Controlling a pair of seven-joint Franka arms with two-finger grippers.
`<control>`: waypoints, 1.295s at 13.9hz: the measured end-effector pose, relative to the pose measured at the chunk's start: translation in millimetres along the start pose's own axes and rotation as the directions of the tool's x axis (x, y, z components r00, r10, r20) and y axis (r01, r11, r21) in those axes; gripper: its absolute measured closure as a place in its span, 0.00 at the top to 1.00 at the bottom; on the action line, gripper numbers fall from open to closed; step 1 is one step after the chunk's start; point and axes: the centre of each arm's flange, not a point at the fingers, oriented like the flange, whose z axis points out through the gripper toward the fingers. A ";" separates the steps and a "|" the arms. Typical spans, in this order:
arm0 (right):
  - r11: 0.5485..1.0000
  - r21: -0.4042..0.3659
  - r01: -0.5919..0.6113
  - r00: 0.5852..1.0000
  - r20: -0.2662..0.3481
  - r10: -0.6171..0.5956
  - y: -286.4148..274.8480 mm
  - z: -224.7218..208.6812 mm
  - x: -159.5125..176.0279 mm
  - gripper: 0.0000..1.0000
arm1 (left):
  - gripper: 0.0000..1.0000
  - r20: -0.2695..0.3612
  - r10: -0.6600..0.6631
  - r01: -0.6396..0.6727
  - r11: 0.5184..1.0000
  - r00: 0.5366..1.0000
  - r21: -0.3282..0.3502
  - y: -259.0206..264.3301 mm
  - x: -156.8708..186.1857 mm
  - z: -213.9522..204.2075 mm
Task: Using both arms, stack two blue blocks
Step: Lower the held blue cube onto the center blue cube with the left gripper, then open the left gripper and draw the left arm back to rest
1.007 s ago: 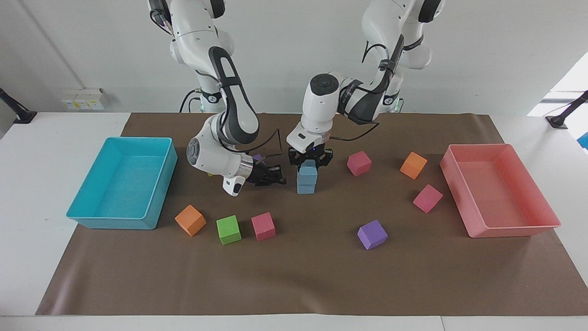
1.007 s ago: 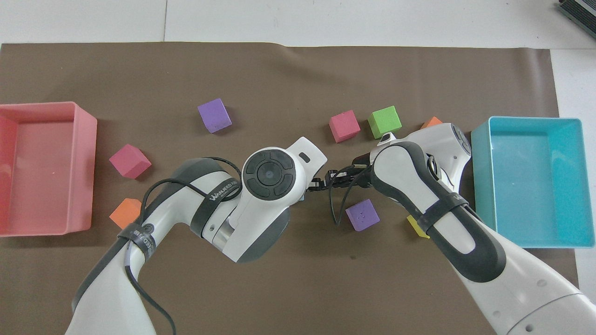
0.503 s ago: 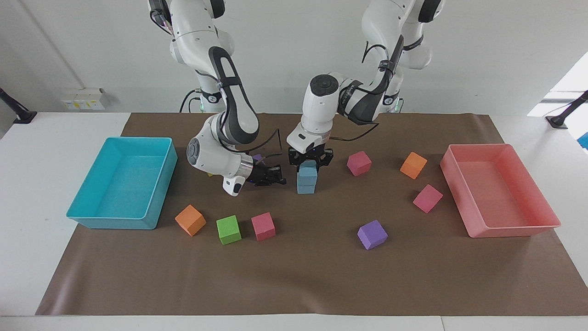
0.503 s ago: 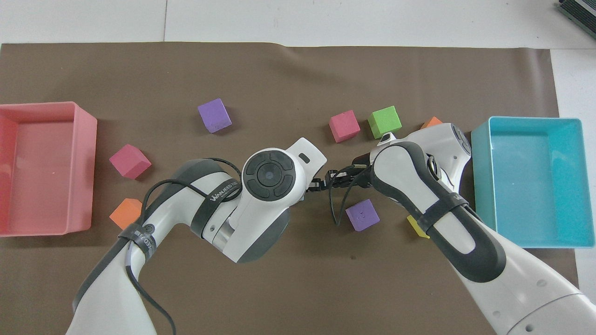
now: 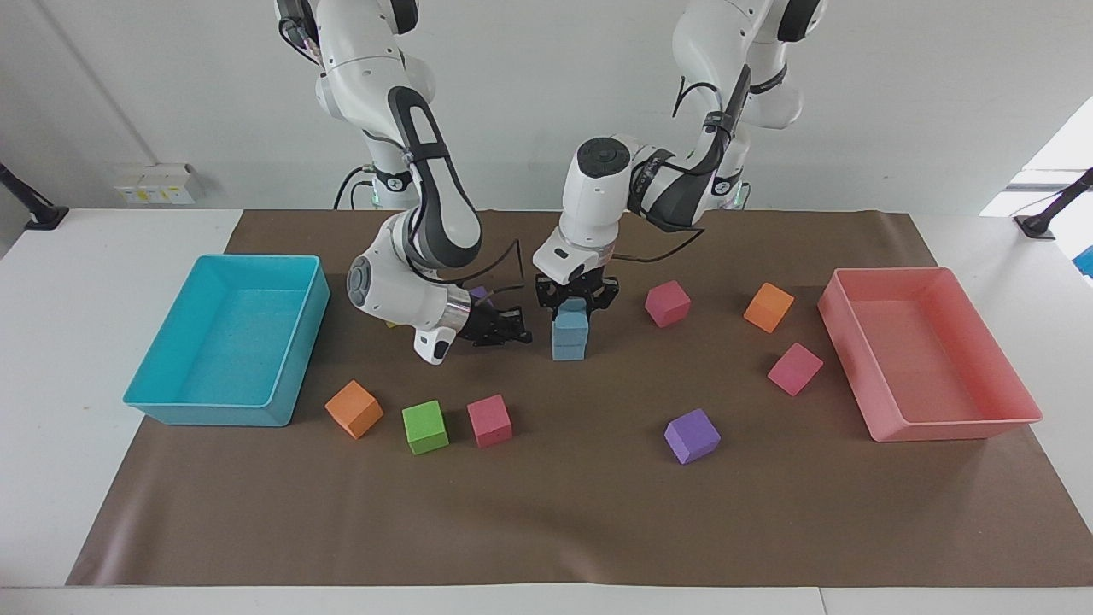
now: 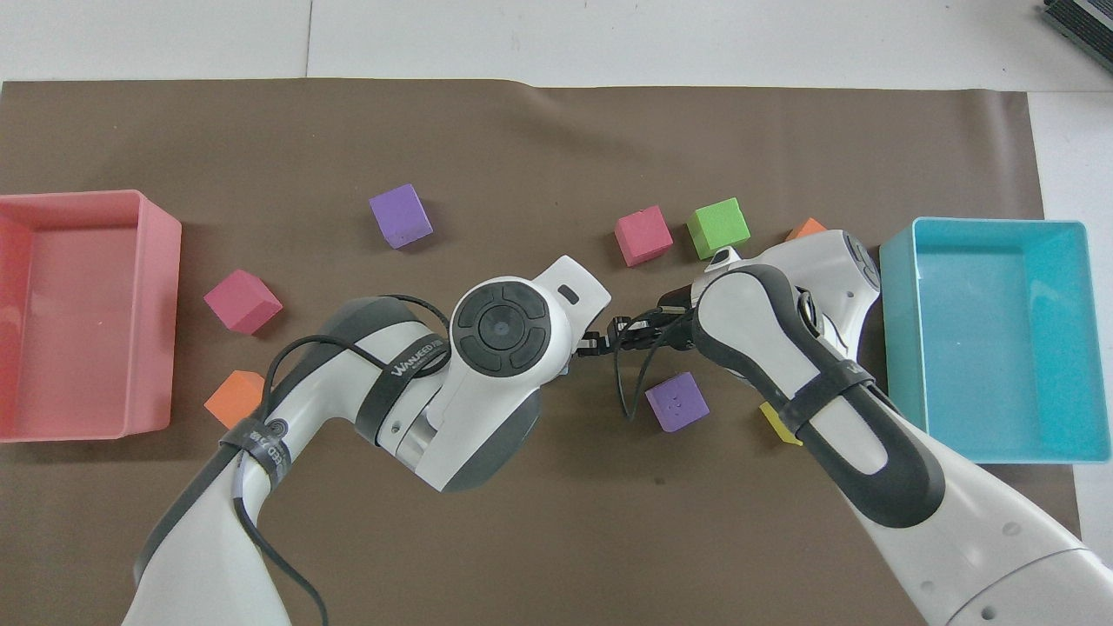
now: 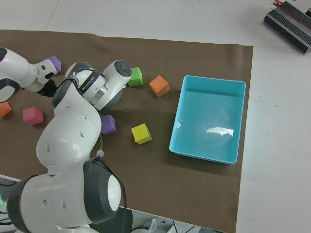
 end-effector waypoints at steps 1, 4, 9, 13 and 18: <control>1.000 -0.001 0.000 1.000 -0.003 0.000 0.1 -0.3 0.3 0.01 | 0.56 0.000 0.000 0.000 1.000 1.000 0.000 0.0 0.0 0.0; 1.000 -0.002 0.000 1.000 -0.004 0.000 0.1 -0.3 0.4 0.01 | 0.73 0.003 0.000 0.000 1.000 1.000 0.002 -0.4 -0.5 1.3; 1.000 -0.002 0.000 1.000 -0.004 0.000 0.2 -0.2 0.3 0.01 | 1.00 -0.010 -0.007 0.007 1.000 1.000 -0.002 -3.5 2.8 -7.9; 1.000 -0.002 0.000 1.000 -0.003 0.000 0.4 0.0 0.3 0.01 | 1.00 -0.010 -0.042 0.042 0.999 0.999 0.022 -36.4 13.2 -48.5; 1.000 -0.002 -0.001 1.000 -0.003 0.001 0.5 0.0 0.3 0.01 | 1.00 -0.003 -0.039 0.039 0.997 0.999 0.060 -101.9 23.3 -115.6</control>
